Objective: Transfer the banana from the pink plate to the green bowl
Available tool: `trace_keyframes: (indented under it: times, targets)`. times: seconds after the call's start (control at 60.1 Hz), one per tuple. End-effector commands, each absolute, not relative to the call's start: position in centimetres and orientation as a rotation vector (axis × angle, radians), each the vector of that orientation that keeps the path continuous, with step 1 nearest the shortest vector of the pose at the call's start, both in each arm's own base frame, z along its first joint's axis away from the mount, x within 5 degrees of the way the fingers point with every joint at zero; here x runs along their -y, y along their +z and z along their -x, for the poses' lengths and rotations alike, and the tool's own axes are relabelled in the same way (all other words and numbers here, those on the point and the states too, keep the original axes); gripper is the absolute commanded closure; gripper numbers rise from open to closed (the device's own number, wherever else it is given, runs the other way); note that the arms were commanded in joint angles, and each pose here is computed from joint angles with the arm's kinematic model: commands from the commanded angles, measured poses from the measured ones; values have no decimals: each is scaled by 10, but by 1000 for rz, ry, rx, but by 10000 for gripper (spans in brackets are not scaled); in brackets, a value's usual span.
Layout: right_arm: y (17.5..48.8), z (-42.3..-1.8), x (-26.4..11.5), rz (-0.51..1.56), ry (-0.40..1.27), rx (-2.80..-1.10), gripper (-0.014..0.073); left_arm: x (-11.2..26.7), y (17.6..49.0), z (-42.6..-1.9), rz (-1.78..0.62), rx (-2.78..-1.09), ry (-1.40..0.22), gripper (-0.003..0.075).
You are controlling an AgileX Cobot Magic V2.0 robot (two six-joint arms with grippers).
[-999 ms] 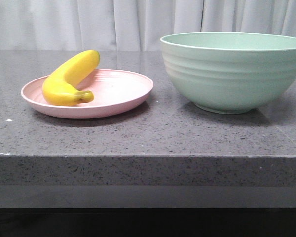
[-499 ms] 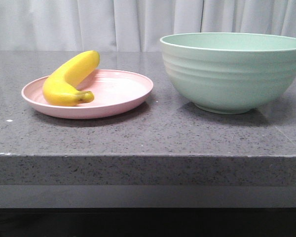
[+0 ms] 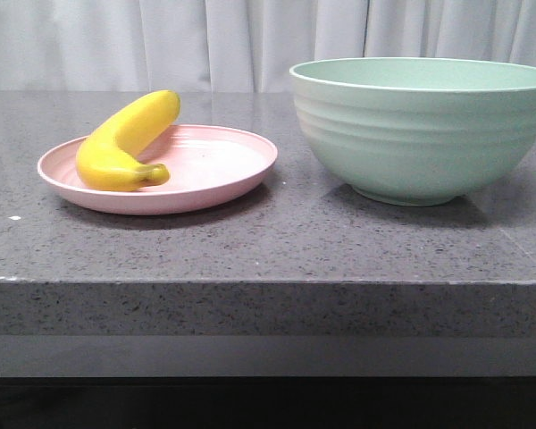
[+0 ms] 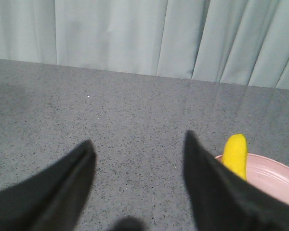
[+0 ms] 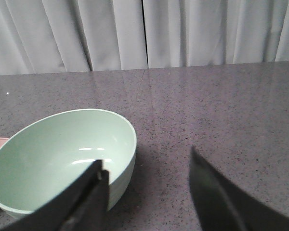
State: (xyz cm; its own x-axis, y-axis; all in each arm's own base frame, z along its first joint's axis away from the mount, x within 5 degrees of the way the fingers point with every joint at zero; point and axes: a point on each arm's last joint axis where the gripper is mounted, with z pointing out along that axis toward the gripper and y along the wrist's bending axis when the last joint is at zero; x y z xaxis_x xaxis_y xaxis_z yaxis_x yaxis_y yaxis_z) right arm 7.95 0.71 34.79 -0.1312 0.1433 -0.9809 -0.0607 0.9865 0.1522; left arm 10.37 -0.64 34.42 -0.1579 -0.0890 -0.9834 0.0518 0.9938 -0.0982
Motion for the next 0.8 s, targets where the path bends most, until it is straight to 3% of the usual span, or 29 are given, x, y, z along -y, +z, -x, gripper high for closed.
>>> trace_keyframes:
  times: [0.0,0.15,0.266,0.499,0.782]
  targets:
    - [364,-80,-5,-64,155,-1604,3,6,361,-105,37,-1632,-125,10]
    - [363,-80,-5,-64,156,-1612,-3,8,358,-111,71,-1692,-193,80]
    - [363,-80,-6,-64,157,-1617,-3,19,354,-128,-25,-1870,-239,112]
    - [363,-80,-6,-64,157,-1618,-3,76,345,-185,-301,-2124,-418,154]
    - [363,-80,-6,-64,157,-1621,-3,136,320,-251,-381,-2308,-496,154]
